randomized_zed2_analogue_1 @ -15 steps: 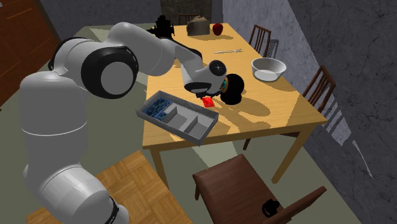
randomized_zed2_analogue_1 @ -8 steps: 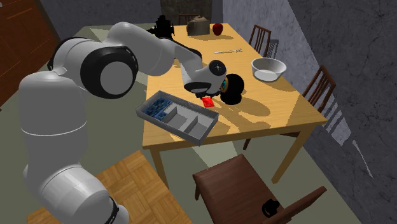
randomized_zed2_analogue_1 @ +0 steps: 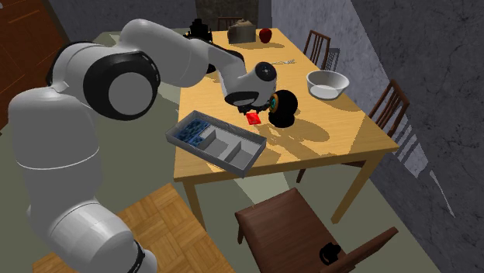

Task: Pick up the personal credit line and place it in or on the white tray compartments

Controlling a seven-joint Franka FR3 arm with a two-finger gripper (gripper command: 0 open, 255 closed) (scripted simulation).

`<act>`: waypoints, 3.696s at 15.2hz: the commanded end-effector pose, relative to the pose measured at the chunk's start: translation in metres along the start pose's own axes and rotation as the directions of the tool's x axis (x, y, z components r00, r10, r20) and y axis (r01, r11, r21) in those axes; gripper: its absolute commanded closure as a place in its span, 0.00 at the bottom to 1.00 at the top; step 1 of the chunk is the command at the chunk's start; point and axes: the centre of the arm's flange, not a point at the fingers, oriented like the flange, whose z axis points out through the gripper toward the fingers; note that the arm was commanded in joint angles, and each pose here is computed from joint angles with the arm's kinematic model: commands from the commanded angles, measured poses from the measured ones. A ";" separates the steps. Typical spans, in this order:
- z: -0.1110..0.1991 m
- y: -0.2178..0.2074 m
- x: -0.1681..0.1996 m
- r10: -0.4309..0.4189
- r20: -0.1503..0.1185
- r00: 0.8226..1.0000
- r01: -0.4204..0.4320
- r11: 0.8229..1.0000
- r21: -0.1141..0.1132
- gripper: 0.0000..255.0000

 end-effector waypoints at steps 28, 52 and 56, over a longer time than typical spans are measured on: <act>-0.124 -0.161 -0.028 0.000 0.000 1.000 0.000 1.000 0.000 1.00; -0.062 -0.174 -0.079 0.000 0.000 1.000 0.000 1.000 0.000 1.00; -0.062 -0.174 -0.079 0.000 0.000 1.000 0.000 1.000 0.000 0.00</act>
